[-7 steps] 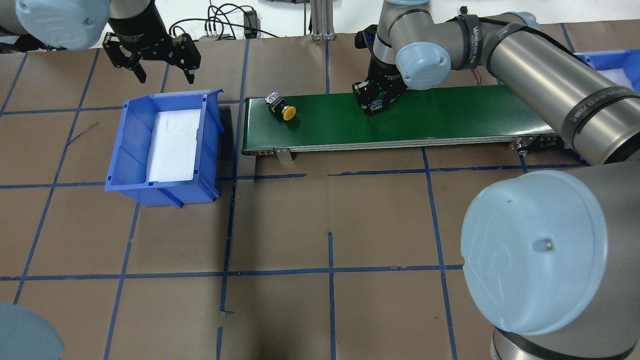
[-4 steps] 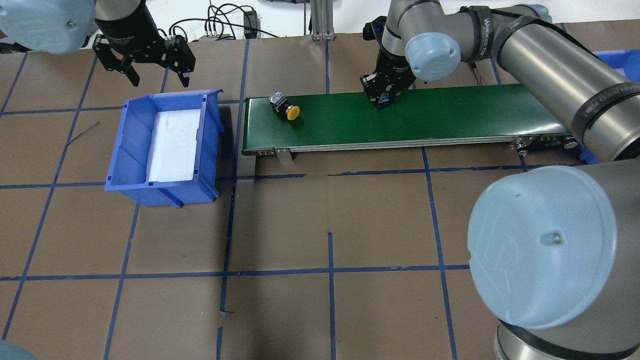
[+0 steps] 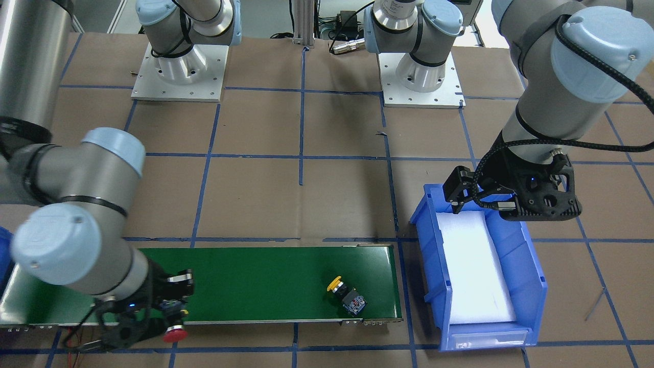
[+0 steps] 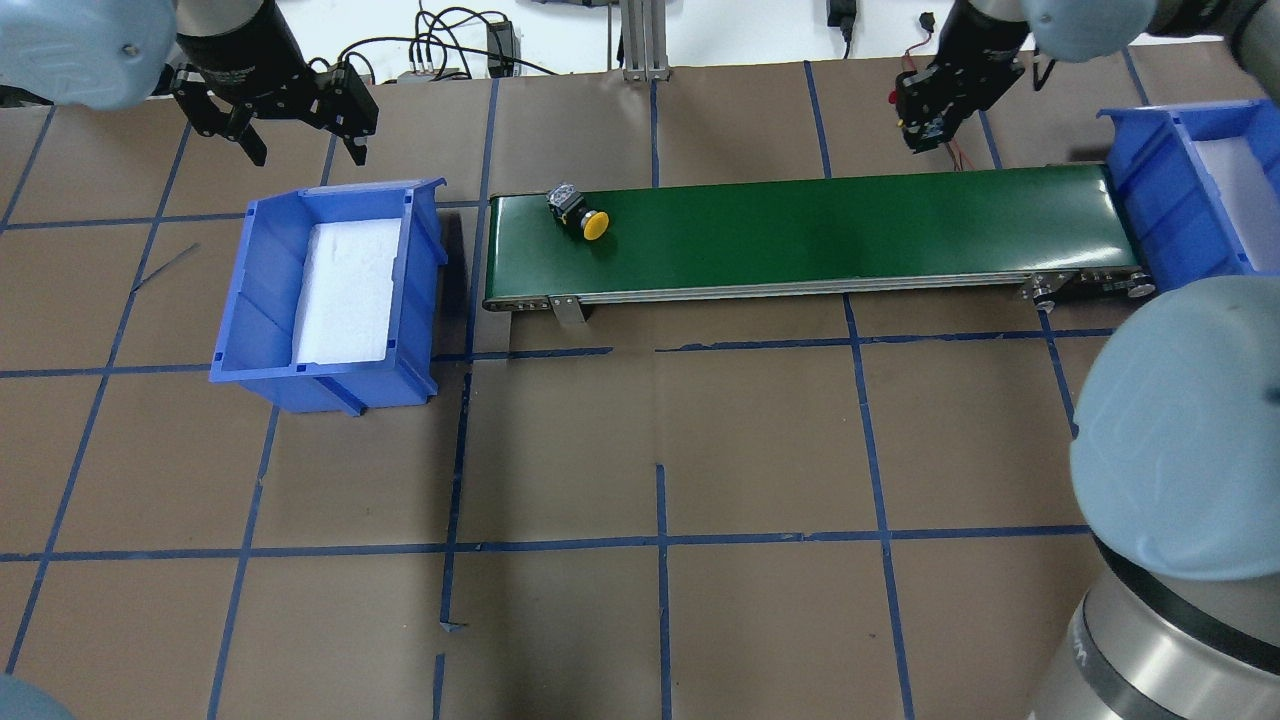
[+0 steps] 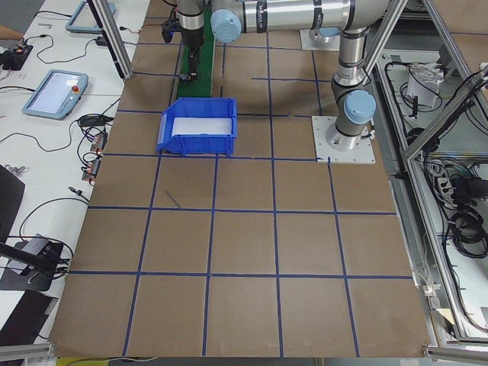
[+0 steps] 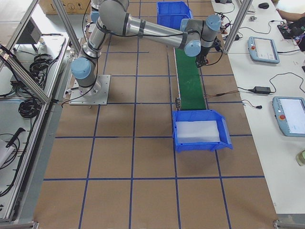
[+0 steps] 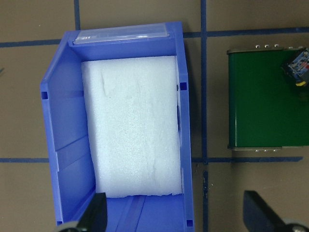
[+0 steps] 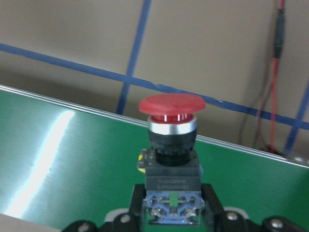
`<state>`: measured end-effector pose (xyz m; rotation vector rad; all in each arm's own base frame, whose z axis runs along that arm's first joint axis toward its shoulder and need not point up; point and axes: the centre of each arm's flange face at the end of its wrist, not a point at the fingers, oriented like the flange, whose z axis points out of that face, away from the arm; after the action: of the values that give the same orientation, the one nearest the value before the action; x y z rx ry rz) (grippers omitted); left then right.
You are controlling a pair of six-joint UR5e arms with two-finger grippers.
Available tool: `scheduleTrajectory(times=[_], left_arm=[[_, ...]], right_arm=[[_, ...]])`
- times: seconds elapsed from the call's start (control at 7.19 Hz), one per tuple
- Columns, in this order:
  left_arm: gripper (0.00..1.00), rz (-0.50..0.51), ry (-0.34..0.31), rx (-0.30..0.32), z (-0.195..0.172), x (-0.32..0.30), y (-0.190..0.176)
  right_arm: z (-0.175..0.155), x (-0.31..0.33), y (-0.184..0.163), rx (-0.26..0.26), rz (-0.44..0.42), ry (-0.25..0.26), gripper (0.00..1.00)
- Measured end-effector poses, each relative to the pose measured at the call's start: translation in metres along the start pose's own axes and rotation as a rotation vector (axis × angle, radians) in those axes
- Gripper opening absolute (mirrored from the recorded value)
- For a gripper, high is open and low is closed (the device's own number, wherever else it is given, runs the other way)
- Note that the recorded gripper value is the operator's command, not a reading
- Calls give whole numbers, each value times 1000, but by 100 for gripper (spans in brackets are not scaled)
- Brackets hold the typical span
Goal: Transport two buttons from left to right
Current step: 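Lift the red switch with the right gripper while the left gripper withdraws, then lower the red switch into the far blue bin and open the right gripper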
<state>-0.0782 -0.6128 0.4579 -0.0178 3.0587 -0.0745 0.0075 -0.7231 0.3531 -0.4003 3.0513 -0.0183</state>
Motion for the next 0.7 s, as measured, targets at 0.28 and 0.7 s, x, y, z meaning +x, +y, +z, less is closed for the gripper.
scheduleTrajectory(times=[0.28,0.7], left_arm=[[100,-4,-5,-19,-4,-2,13],[100,-23,-5,-40,-4,-3,44]], right_arm=[[-36,83,45,-41,-32,62,5],[-43,238,142,-115,54,38,6]])
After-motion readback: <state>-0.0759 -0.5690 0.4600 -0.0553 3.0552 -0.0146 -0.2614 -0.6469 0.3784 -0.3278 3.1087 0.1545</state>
